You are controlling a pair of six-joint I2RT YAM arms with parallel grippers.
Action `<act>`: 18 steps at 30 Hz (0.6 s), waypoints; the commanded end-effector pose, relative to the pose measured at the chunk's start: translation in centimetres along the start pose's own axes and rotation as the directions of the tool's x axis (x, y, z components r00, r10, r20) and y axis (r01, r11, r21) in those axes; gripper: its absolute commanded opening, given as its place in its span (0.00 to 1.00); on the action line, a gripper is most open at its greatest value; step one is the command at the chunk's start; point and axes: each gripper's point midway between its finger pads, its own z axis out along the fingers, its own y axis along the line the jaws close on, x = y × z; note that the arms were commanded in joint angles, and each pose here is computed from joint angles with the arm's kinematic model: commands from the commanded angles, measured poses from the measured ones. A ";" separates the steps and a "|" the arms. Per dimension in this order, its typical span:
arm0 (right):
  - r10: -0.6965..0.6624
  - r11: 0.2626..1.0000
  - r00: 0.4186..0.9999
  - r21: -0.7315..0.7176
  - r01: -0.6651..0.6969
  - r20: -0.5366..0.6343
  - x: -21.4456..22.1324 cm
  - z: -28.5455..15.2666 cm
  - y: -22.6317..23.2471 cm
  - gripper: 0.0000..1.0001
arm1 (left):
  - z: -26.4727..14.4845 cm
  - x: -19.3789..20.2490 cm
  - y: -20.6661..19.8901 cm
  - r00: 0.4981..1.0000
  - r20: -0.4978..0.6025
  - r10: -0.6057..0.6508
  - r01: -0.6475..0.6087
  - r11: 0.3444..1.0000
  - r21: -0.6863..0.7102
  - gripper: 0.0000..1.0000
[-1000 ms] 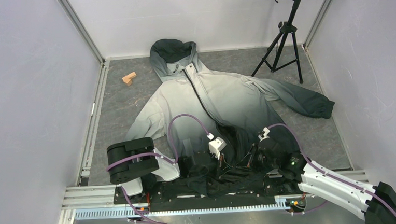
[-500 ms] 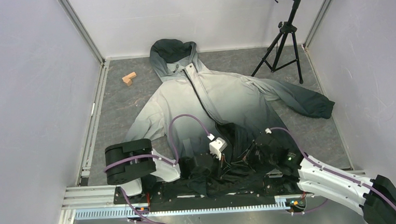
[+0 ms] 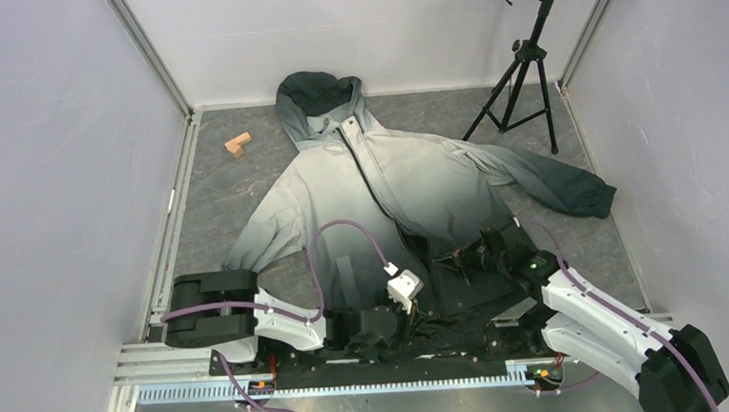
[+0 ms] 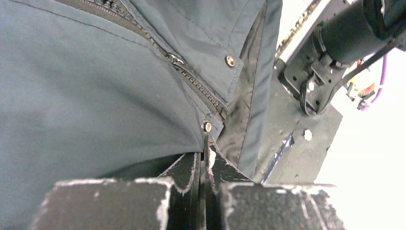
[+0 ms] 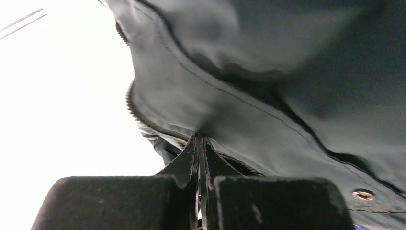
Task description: Zip up the jacket
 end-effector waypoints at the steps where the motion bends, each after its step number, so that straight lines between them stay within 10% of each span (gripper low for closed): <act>1: -0.067 0.989 0.998 -0.134 0.069 0.019 -0.1 -1.4 5.5 0.00 | 0.0 0.2 0.0 0.997 0.002 0.077 -0.077 0.997 -0.025 0.02; 7: -0.319 0.942 0.941 -0.071 0.328 0.112 -1.2 -2.8 8.7 0.00 | 0.2 0.0 -0.4 0.996 -0.005 0.089 -0.089 0.996 -0.015 0.02; 10: -0.657 0.739 0.717 0.009 0.674 0.232 -3.4 -3.9 10.2 0.01 | 0.1 0.0 -0.3 0.996 -0.001 0.087 -0.087 0.996 -0.010 0.02; 14: -0.916 0.401 0.379 0.236 0.885 0.132 -6.4 -5.0 5.6 0.31 | -0.3 -0.2 0.0 0.998 0.024 0.066 -0.066 0.998 -0.010 0.02; 18: -0.976 0.216 0.219 0.128 0.968 -0.015 -4.7 -4.6 1.4 0.94 | -0.7 -0.7 1.1 0.998 0.063 0.015 -0.014 1.000 -0.018 0.02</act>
